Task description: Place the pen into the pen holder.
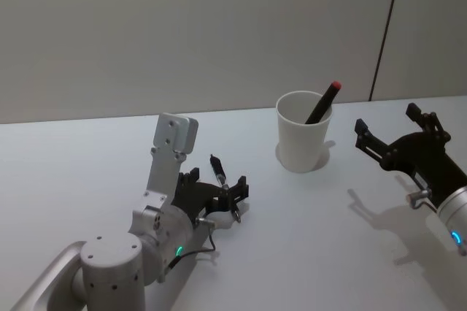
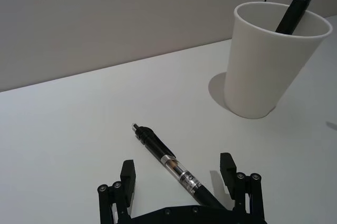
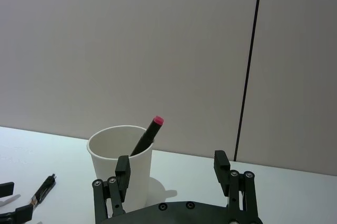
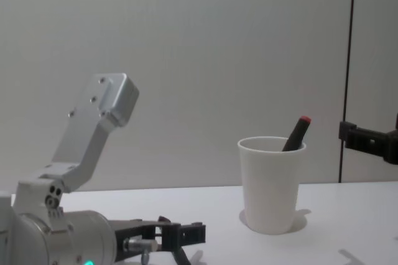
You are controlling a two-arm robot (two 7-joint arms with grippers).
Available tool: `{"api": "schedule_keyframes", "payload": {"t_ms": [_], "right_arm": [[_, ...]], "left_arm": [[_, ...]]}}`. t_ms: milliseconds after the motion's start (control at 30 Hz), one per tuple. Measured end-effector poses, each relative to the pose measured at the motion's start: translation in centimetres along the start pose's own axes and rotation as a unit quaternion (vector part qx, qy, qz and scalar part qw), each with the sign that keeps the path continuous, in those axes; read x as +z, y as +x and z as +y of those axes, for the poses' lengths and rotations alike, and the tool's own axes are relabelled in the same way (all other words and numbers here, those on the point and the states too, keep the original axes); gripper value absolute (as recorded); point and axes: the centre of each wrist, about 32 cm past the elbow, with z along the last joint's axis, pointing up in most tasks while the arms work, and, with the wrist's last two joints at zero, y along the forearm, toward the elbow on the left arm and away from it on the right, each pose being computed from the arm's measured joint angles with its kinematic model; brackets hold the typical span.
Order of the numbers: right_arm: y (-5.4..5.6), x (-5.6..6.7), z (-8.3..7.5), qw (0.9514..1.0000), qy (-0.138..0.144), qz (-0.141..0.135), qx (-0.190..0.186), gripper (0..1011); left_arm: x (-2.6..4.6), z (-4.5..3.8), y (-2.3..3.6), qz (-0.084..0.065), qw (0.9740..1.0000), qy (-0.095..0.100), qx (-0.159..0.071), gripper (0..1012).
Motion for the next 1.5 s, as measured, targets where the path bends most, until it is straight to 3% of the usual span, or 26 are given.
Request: {"api": "schedule_keyframes", "payload": {"t_ms": [300,600,1033,1500], "right_arm": [[0.0,0.0,0.0,1.0,0.0,0.0,0.0,1001],[0.0,0.0,0.0,1.0,0.0,0.0,0.0,1001],[0.0,0.0,0.0,1.0,0.0,0.0,0.0,1001],[0.0,0.0,0.0,1.0,0.0,0.0,0.0,1001]], "left_arm": [[-0.25,-0.45,-0.16,-0.003,0.9999,0.01,0.008,1001],[-0.34,-0.8,-0.55,-0.017,0.9996,0.018,0.013,1001],[-0.23,-1.01,-1.13,-0.036,0.9987,0.031,0.019,1001],[-0.14,-1.03,-1.69,-0.044,0.9981,0.04,0.018,1002]]}}
